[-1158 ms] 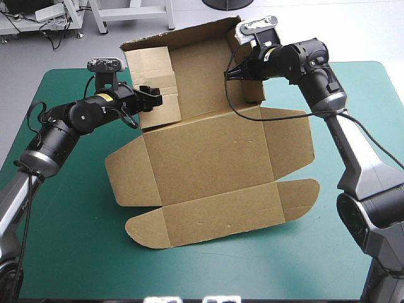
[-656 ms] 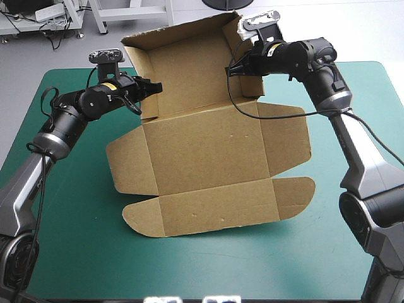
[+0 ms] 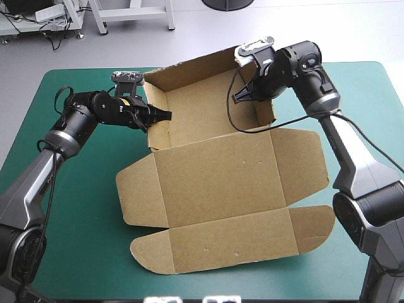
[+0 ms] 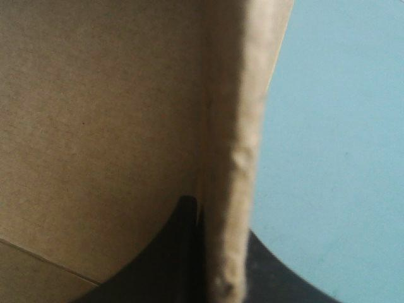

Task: Fold the box

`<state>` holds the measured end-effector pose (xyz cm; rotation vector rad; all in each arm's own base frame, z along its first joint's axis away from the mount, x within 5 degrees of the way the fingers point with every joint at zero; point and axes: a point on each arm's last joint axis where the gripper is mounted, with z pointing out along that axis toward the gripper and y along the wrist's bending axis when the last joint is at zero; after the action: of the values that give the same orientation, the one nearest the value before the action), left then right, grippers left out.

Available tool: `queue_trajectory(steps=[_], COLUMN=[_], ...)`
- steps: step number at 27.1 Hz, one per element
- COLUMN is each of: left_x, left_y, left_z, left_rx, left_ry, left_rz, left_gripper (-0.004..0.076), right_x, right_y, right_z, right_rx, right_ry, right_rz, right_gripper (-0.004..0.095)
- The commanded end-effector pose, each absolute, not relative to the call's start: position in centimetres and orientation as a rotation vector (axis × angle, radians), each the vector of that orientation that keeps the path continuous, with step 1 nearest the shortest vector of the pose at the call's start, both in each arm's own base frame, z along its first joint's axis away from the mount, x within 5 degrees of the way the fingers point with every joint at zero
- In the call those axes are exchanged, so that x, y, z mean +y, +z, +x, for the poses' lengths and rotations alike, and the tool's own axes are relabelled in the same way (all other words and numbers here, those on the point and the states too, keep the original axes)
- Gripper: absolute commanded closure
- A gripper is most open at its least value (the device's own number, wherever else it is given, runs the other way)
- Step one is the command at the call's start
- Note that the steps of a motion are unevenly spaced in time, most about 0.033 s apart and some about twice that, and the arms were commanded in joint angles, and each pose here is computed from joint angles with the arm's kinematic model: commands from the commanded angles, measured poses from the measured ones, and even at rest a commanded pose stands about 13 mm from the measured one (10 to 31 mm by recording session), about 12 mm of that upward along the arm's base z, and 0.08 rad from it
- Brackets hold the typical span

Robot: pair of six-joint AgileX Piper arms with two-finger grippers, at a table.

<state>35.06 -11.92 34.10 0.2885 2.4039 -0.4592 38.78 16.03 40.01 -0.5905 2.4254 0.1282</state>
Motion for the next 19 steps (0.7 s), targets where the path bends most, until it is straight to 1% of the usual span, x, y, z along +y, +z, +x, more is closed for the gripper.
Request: queue_trajectory(steps=[1, 3, 5, 8, 12, 14, 16, 19], left_x=[-12.1, -11.5, -11.3, -11.1, -10.2, -10.0, -9.8, -9.8], left_y=[35.9, 34.9, 34.5, 34.5, 35.0, 35.4, 35.8, 35.6], left_z=[34.2, 34.0, 33.9, 33.8, 33.6, 33.5, 33.4, 33.4], left_rx=[2.408, 2.507, 2.550, 2.573, 2.628, 2.637, 2.643, 2.664], left_ry=[-0.432, -0.335, -0.298, -0.265, -0.130, -0.099, -0.077, -0.072], left_rz=[0.305, 0.313, 0.322, 0.338, 0.365, 0.370, 0.374, 0.380], left_gripper=[0.0734, 0.0734, 0.0734, 0.0734, 0.0734, 0.0734, 0.0734, 0.0734], right_x=[17.2, 17.2, 17.3, 17.4, 17.0, 17.1, 17.4, 17.4], right_y=[41.7, 40.7, 39.8, 38.0, 37.0, 36.6, 36.1, 34.9], right_z=[36.8, 37.2, 37.5, 37.9, 38.1, 38.3, 38.2, 38.2], right_rx=[2.388, 2.430, 2.462, 2.531, 2.565, 2.583, 2.601, 2.650], right_ry=[0.237, 0.222, 0.221, 0.220, 0.162, 0.168, 0.201, 0.210], right_rz=[-0.676, -0.635, -0.624, -0.592, -0.571, -0.556, -0.554, -0.529], right_gripper=[0.0925, 0.0925, 0.0925, 0.0925, 0.0925, 0.0925, 0.0925, 0.0925])
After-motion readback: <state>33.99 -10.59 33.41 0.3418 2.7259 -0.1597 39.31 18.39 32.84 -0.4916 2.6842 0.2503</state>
